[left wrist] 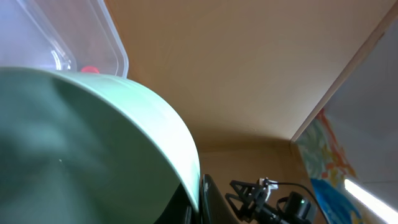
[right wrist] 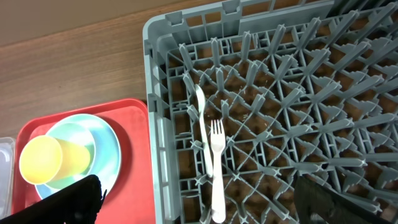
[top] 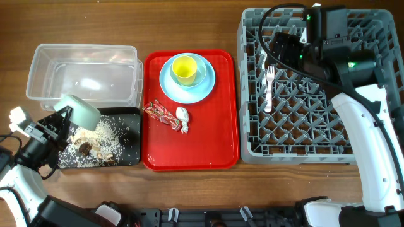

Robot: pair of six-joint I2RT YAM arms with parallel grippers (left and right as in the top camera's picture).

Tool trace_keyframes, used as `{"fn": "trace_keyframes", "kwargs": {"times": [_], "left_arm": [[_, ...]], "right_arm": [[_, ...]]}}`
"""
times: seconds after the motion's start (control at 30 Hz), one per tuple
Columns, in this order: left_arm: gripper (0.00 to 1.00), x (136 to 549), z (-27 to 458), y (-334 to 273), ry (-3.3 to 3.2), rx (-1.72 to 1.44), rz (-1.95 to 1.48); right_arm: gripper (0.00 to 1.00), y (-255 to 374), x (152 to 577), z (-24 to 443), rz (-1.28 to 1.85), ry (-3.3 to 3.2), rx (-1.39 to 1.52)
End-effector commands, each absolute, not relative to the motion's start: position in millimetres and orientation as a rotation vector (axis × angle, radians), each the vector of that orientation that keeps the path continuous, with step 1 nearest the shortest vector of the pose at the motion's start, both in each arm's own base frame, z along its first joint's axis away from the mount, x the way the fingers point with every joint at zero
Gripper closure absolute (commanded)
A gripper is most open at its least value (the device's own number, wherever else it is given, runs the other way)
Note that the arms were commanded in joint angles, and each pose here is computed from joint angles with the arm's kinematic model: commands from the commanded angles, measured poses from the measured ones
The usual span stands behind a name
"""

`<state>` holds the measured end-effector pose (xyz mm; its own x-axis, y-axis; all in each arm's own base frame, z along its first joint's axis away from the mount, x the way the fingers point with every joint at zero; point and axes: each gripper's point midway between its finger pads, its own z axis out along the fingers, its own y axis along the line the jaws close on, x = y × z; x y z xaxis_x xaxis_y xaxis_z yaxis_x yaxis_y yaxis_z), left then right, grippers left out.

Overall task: Sort waste into correct bins and load items into the dishwasher rack
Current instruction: 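Lift the bowl with the left gripper and tip rice onto the black tray, then set the empty green bowl back on the red tray with the left gripper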

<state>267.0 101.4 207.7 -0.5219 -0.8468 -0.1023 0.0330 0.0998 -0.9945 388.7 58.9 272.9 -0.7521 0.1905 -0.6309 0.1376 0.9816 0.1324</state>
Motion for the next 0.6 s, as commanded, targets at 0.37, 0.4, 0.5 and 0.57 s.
{"fn": "trace_keyframes", "kwargs": {"times": [0.37, 0.4, 0.5, 0.57], "left_arm": [[0.96, 304.9, 224.4, 47.1, 1.849, -0.876, -1.646], [0.96, 313.1, 224.5, 25.3, 1.929, -0.848, -1.622], [0.96, 324.7, 216.3, -32.0, 2.118, -0.765, -1.535], [0.96, 319.4, 193.9, -95.6, 2.326, -0.642, -1.423]], "right_arm": [[0.0, 58.7, 391.1, 271.6, 0.09, 2.434, 0.224], [0.0, 58.7, 391.1, 271.6, 0.09, 2.434, 0.224], [0.0, 58.7, 391.2, 271.6, 0.09, 2.434, 0.224], [0.0, 58.7, 391.1, 271.6, 0.09, 2.434, 0.224]]}}
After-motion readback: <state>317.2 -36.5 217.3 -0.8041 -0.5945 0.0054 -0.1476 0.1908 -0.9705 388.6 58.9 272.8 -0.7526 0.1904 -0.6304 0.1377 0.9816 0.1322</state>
